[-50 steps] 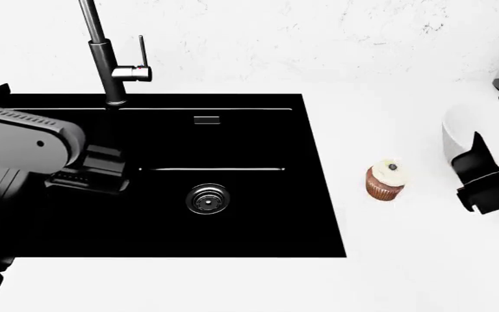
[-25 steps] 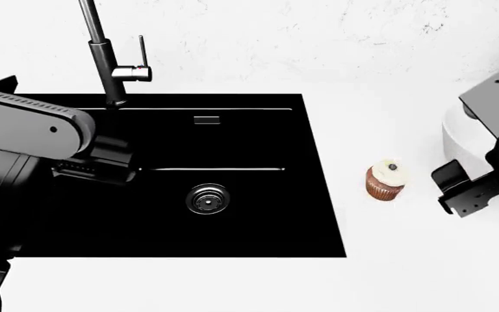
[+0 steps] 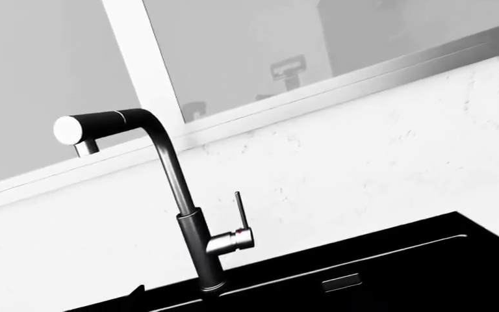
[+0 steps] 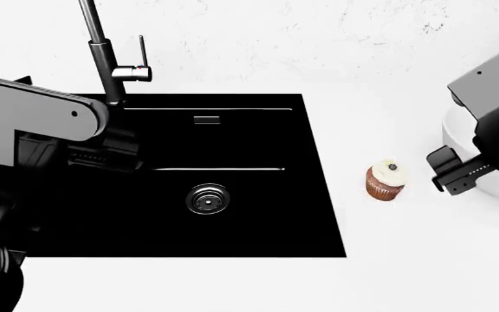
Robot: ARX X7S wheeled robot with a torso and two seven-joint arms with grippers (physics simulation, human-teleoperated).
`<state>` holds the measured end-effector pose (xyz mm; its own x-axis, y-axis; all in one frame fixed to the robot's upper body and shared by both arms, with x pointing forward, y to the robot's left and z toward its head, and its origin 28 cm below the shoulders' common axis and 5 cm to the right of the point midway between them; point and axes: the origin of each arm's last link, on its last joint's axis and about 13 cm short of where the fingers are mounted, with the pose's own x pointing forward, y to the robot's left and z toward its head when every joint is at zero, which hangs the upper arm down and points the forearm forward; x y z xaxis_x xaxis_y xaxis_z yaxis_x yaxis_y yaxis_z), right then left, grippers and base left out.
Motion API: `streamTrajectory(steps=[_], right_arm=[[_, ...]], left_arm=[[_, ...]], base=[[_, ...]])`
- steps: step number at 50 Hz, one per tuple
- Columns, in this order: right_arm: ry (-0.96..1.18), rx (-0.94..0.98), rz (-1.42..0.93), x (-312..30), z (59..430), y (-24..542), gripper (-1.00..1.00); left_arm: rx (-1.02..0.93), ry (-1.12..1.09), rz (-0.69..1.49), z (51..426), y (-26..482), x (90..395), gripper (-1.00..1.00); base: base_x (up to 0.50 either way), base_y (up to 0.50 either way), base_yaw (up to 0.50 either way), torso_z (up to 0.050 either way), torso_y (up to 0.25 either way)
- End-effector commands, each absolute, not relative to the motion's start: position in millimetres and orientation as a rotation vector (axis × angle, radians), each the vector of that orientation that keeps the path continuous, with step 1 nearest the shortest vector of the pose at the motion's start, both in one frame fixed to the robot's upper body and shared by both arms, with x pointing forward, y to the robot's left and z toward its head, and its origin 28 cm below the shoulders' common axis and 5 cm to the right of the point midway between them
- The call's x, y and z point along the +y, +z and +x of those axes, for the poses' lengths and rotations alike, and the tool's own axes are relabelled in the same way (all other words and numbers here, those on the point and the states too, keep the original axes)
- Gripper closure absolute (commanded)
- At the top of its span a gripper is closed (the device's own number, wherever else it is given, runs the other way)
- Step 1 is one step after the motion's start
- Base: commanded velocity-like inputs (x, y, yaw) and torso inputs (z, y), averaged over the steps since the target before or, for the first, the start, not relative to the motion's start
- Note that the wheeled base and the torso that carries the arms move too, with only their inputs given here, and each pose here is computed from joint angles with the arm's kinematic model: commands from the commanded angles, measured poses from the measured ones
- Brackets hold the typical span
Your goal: Move the fresh-baked cupcake off the tray onto the counter, and place the bowl used for mixing into the sink.
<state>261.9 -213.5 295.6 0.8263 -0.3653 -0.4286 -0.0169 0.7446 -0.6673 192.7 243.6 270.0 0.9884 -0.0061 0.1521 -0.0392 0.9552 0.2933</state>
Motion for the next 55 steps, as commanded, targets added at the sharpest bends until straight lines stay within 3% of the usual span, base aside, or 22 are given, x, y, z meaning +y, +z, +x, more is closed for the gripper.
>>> streamTrajectory(steps=[1,26,55], right_arm=[[-0.183,0.593,-0.722,-213,277,291,-1.00],[-0.098,0.685,-0.762,-221,299,264,-1.00],[-0.199,0.750,-0.746,-239,315,242,-1.00]], left_arm=[[-0.142,0.028,0.294,200,268,245,-1.00],[-0.141,0.057,0.296,201,271,244,-1.00],[-0.128,0.067,0.296,209,270,242,-1.00]], base=[[0.00,0.00,0.00,0.000,0.000],[0.00,0.00,0.00,0.000,0.000],[0.00,0.00,0.00,0.000,0.000]])
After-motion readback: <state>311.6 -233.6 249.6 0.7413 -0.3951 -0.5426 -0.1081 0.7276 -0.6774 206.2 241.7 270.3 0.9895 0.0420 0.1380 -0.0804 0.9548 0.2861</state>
